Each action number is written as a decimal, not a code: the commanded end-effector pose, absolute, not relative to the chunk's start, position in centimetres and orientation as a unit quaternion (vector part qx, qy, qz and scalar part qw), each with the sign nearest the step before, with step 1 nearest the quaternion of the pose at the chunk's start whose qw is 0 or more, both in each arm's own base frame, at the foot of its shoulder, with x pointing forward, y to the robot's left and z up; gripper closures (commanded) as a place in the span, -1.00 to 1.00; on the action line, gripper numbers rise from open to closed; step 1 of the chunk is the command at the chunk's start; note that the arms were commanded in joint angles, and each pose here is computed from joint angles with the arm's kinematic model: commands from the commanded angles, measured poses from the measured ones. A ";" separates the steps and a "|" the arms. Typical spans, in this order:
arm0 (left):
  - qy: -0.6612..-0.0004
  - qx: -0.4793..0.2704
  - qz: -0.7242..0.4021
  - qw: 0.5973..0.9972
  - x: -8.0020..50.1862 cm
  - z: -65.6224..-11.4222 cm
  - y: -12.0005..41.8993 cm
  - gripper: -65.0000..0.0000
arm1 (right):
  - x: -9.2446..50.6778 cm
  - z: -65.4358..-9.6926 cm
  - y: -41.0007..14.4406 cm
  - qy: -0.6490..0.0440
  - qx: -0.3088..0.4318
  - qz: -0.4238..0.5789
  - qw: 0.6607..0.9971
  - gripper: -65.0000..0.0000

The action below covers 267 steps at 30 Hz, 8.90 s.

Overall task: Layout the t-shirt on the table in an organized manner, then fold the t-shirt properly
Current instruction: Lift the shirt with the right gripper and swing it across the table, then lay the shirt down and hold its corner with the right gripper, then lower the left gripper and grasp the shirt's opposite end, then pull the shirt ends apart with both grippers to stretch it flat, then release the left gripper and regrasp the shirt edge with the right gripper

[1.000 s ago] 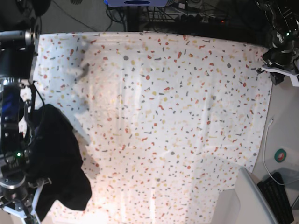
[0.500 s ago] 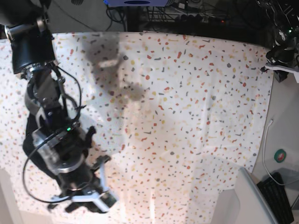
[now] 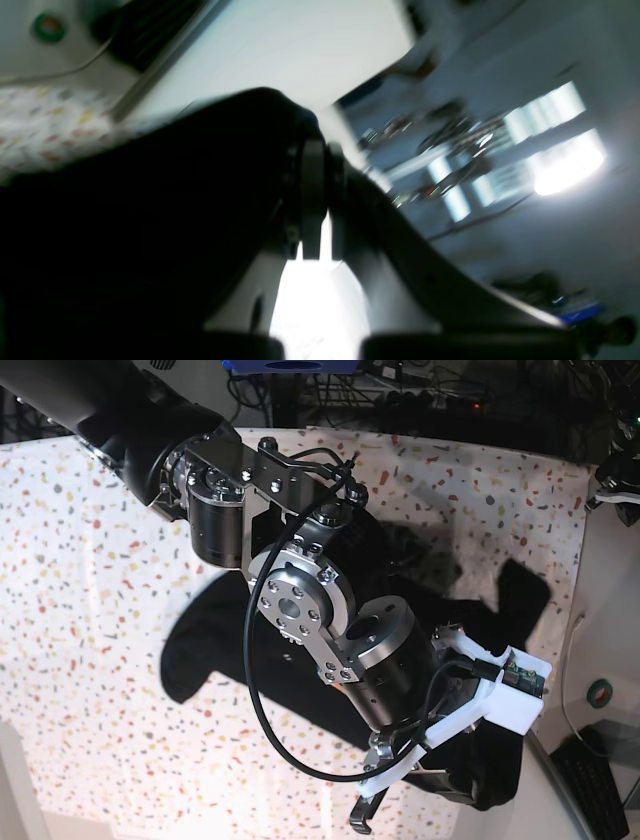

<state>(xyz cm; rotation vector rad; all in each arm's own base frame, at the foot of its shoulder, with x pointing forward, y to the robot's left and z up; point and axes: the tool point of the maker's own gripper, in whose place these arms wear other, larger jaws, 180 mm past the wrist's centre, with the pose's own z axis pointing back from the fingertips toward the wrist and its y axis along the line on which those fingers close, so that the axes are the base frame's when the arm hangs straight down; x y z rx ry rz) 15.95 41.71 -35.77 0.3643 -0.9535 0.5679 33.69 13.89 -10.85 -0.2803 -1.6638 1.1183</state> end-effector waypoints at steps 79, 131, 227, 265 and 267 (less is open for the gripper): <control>-0.434 0.130 0.258 0.853 17.6 -39.0 39.3 0.87 | 38.6 -46.6 -21.7 -0.325 0.149 -0.298 0.885 -0.13; -0.394 -0.191 0.270 0.857 45.2 -47.6 10.3 1.00 | 33.3 -42.6 -23.6 -0.318 0.180 -0.248 0.897 1.00; -0.450 -0.028 0.167 0.877 39.4 -39.6 29.4 1.00 | 28.0 -41.9 -36.1 -0.292 -0.002 -0.194 0.937 1.00; -0.451 -0.009 0.303 0.839 29.2 -38.4 38.0 -0.46 | 32.2 -39.6 -10.2 -0.305 0.172 0.070 0.934 -0.09; -0.462 -0.005 0.309 0.831 29.1 -37.6 38.5 -0.45 | 32.8 -39.1 -9.3 -0.311 0.179 0.078 0.930 -0.09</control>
